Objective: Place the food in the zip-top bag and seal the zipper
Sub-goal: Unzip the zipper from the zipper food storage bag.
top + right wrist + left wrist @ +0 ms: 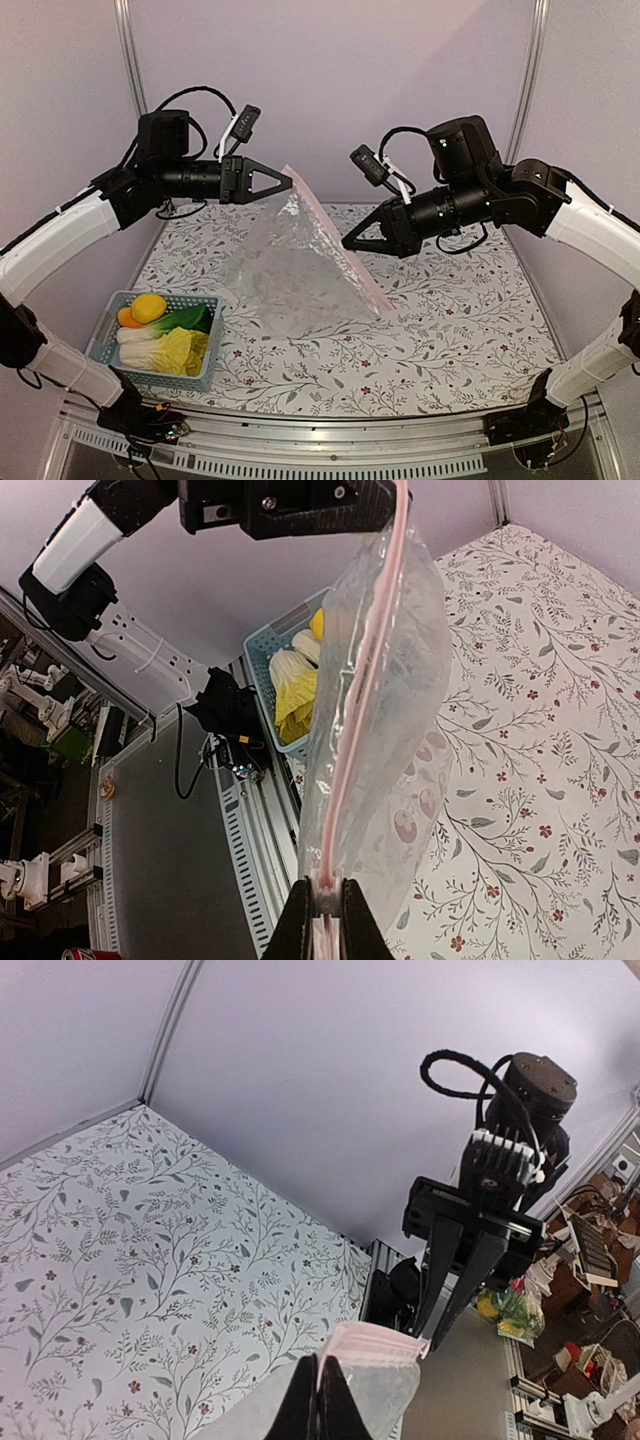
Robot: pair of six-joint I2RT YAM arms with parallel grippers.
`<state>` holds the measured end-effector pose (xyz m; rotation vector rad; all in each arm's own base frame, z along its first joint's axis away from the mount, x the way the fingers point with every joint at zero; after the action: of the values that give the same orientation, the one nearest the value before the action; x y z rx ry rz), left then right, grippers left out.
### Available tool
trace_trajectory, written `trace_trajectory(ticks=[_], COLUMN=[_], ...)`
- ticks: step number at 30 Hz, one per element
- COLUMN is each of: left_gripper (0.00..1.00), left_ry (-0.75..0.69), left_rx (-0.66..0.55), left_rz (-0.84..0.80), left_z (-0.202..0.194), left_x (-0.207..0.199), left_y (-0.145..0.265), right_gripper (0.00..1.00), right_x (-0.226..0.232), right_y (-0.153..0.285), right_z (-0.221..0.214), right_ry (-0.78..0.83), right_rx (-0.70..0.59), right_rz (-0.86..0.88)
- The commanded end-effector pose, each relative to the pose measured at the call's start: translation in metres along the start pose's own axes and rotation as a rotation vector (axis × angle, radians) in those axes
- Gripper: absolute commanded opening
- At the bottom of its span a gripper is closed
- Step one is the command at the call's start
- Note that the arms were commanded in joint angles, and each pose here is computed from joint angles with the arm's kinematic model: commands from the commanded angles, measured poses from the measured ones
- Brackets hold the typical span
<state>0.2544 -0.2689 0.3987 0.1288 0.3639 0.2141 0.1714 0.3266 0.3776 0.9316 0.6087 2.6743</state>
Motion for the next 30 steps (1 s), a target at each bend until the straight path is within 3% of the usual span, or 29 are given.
trace_trajectory(ticks=[1,30], left_gripper=[0.00,0.00], left_ry=[-0.011,-0.005], left_rx=[-0.056,-0.073], left_rz=[0.069,0.237], left_z=[0.010,0.015], left_x=[0.009,0.035], left_y=[0.014,0.050], right_gripper=[0.00,0.00], right_x=[-0.004,-0.006], right_y=[-0.006,-0.009], right_z=[-0.015,-0.020], right_ry=[-0.035,-0.047], right_rx=[0.072,0.091], right_rz=[0.001,-0.002])
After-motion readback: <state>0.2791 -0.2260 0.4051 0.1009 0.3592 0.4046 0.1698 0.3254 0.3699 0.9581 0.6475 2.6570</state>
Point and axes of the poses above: each gripper's point midway between its finger pads, its own y axis back along the fingers, its own x axis along the line the jaws close on, z = x × y, the point moved 6 cm from there along y, back along the fingers, and after that the axes turned 10 degrees about -y, right-handed, at the moved point
